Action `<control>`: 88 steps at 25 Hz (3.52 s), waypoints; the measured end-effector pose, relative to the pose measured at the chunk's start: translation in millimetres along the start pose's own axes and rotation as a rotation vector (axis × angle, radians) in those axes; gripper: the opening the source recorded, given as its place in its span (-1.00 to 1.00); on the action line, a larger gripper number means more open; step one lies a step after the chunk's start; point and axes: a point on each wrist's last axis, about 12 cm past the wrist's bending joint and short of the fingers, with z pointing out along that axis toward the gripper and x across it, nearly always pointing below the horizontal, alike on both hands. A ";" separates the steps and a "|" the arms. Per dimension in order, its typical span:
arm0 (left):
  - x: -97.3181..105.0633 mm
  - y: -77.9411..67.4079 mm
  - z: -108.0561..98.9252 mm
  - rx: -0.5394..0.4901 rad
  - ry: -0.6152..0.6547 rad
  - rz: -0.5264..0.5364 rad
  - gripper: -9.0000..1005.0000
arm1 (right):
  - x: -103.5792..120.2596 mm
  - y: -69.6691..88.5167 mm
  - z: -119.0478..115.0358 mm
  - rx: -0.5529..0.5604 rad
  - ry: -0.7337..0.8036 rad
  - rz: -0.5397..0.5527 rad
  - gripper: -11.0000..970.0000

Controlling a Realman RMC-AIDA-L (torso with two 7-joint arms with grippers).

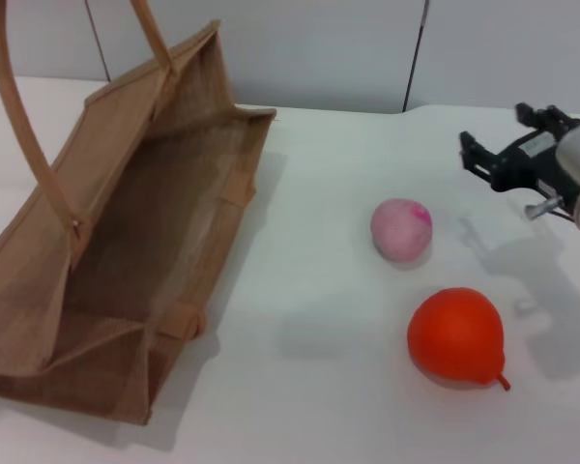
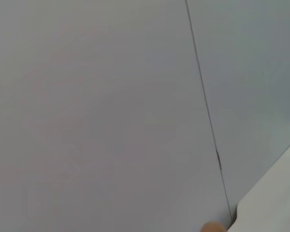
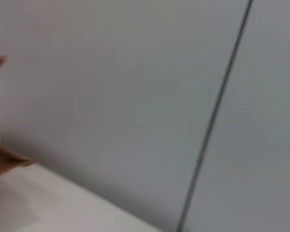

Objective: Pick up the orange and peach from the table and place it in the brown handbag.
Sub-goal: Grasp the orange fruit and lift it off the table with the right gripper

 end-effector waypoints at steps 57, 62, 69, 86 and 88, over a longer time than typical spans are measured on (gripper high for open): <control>-10.0 0.2 -4.0 -0.041 0.001 0.043 -0.77 | -50.6 13.2 -20.8 -0.501 0.776 -0.018 0.50; -11.5 -0.8 -2.1 -0.032 0.006 0.055 -0.77 | -50.7 12.2 -16.6 -0.493 0.786 -0.017 0.48; -12.0 -0.9 -0.4 -0.034 0.009 0.059 -0.77 | -40.4 9.7 -4.3 -0.486 0.829 0.002 0.44; -13.3 -1.4 0.5 -0.031 0.002 0.059 -0.77 | -36.2 2.4 0.6 -0.494 0.864 0.046 0.25; -13.3 -1.5 0.3 -0.031 0.001 0.059 -0.78 | -35.8 3.2 1.6 -0.502 0.870 0.038 0.19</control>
